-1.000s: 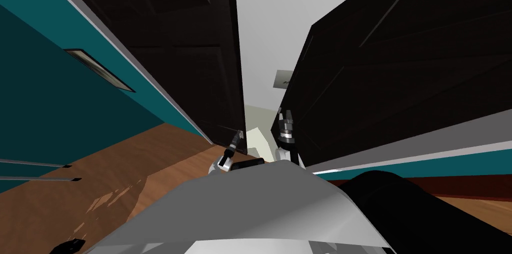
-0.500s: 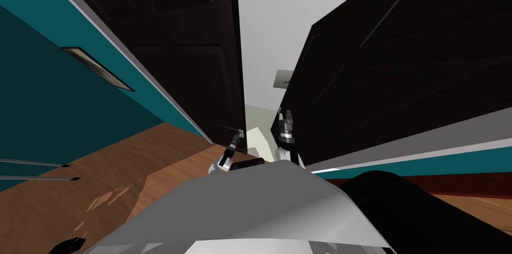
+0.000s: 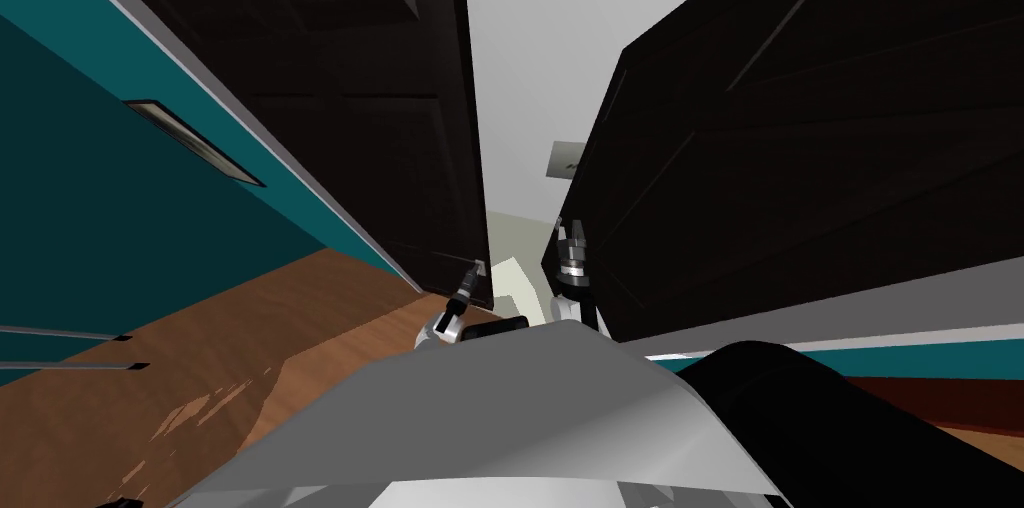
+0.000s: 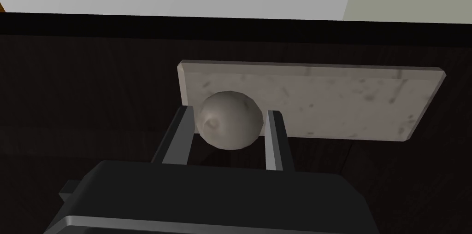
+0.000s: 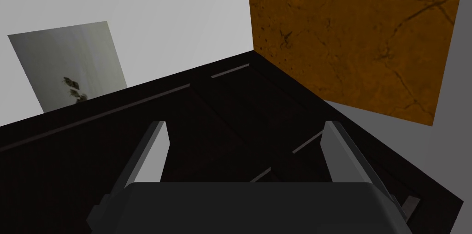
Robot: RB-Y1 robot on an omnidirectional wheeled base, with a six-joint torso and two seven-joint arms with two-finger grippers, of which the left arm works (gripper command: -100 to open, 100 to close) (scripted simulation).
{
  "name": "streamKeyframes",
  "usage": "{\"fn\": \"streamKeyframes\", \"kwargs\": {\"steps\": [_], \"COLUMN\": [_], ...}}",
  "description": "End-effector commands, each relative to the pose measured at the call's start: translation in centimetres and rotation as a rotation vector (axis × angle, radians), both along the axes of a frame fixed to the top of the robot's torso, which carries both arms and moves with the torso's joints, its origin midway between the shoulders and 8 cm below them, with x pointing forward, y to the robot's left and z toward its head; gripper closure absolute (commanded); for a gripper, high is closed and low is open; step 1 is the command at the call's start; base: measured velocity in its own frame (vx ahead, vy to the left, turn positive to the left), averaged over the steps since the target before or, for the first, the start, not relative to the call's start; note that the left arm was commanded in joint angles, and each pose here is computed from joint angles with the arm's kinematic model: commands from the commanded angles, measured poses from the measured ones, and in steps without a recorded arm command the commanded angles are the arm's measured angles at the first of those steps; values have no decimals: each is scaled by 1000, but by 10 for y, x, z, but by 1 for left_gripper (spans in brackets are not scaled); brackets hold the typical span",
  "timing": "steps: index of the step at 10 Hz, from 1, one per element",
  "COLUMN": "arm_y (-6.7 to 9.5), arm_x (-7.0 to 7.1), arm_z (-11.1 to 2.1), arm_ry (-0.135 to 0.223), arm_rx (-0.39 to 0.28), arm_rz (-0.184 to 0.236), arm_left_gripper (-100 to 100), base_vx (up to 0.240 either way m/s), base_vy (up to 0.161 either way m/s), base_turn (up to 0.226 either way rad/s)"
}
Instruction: Push the door open
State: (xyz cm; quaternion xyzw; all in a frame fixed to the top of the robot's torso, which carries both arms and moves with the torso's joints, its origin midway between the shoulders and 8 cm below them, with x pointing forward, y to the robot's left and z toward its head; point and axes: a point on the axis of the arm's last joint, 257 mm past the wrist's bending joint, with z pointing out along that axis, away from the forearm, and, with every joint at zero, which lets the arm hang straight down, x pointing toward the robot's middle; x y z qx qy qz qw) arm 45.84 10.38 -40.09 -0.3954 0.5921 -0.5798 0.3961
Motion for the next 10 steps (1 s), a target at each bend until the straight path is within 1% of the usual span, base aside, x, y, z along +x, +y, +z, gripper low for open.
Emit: {"fn": "streamKeyframes", "kwargs": {"steps": [1,2,3,4,5,6,7,8,9,10], "arm_y": [6,6,18,22,28,28,39,42,36,36], "arm_x": [3,3,7,8,10,10,13,13,11,11], "arm_z": [7,7,7,7,7,7,8,8,6,6], "arm_ry": [-16,-16,-18,-19,-20,-20,-22,-23,-18,-18], "arm_rx": [2,2,12,14,19,19,25,27,22,22], "arm_rz": [10,10,36,43,58,58,83,92,79,79], "arm_left_gripper": [100,100,100,100,100,100,100,100,-100,-100], "base_vx": [65,16,114,154,154,112,141,171,-45,-162], "base_vy": [-20,13,-53,-111,-99,-72,-79,-93,-34,12], "base_turn": [-3,-14,33,62,78,45,91,65,46,6]}}
